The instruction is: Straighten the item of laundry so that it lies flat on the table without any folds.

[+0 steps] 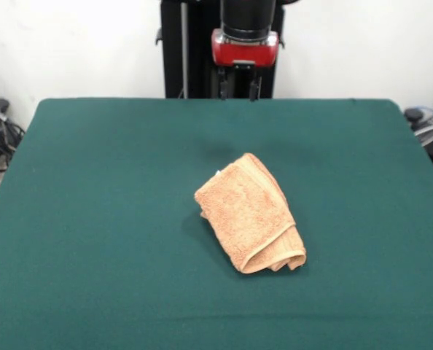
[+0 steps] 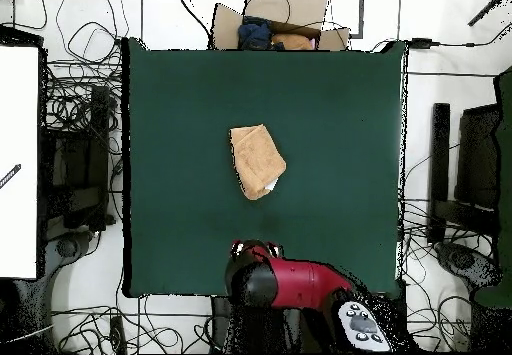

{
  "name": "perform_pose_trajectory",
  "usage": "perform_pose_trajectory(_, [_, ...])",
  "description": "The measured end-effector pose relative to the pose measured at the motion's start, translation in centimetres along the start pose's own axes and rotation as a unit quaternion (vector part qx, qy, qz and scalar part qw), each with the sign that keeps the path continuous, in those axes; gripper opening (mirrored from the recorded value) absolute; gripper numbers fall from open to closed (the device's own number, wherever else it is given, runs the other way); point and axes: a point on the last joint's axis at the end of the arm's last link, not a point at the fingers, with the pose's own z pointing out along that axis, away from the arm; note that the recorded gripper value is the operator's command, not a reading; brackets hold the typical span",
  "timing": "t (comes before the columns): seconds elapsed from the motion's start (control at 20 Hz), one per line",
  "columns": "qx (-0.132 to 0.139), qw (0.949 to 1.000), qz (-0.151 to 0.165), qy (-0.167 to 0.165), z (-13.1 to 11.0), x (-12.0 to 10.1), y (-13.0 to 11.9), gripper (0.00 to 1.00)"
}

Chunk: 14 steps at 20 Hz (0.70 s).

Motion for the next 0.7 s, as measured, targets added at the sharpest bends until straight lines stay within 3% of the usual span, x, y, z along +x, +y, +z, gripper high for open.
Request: perform_pose_trajectory(0.7, [0.005,0.9998,0.013,-0.013,-1.0,-0.6,-1.3,1.0])
